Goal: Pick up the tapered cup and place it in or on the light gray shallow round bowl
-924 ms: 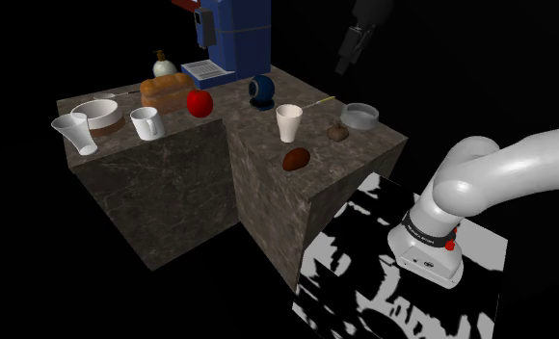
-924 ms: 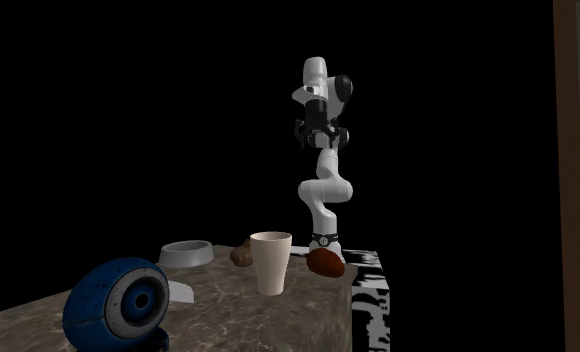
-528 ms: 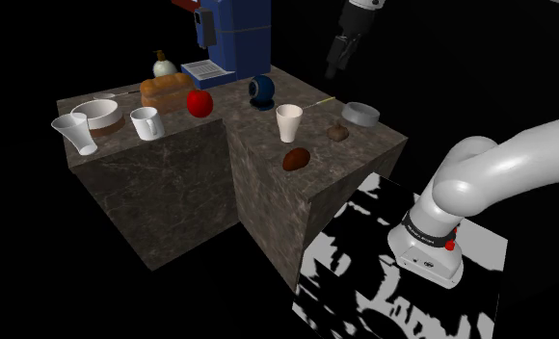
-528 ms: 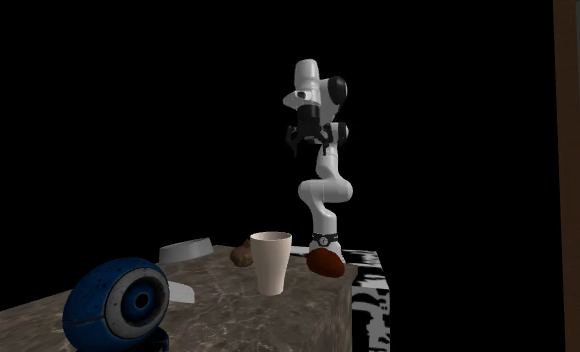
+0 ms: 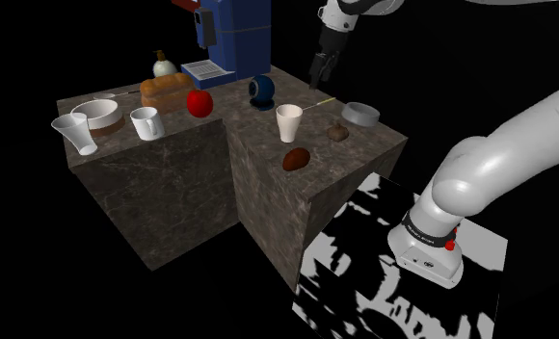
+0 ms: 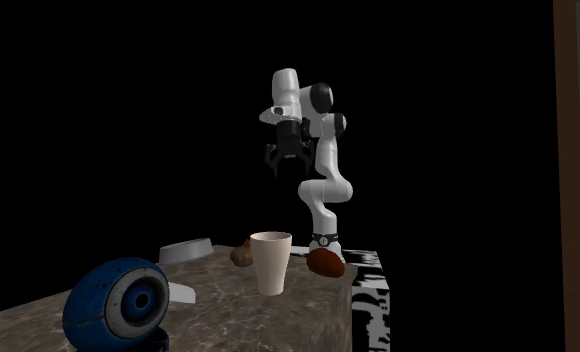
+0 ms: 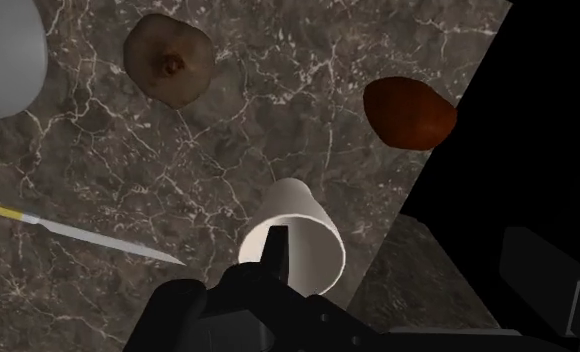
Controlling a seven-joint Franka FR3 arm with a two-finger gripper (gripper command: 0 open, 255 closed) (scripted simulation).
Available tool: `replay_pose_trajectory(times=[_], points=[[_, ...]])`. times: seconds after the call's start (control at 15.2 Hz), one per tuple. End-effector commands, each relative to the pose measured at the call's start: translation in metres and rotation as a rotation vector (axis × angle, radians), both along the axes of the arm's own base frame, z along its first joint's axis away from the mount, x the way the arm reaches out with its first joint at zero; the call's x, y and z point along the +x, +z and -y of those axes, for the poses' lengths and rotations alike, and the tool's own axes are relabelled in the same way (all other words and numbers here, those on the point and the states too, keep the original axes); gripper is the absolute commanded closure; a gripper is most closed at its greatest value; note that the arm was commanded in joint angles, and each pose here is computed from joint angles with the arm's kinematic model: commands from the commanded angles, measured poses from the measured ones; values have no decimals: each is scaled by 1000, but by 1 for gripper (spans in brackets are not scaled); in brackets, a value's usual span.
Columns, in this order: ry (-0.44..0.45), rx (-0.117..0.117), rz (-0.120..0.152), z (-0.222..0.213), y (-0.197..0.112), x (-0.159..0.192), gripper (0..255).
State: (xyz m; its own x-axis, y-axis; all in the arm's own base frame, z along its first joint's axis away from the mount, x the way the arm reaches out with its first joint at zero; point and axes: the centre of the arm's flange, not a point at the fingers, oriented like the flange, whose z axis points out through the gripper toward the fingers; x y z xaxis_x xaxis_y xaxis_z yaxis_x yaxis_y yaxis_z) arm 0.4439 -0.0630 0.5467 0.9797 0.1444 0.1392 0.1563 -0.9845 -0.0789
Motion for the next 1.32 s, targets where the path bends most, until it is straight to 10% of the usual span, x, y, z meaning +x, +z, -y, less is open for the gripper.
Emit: replay_pose_trajectory(times=[0.0, 1.25], points=[[0, 7, -13, 11, -17, 21, 0], [0, 64, -102, 78, -169, 147, 0]])
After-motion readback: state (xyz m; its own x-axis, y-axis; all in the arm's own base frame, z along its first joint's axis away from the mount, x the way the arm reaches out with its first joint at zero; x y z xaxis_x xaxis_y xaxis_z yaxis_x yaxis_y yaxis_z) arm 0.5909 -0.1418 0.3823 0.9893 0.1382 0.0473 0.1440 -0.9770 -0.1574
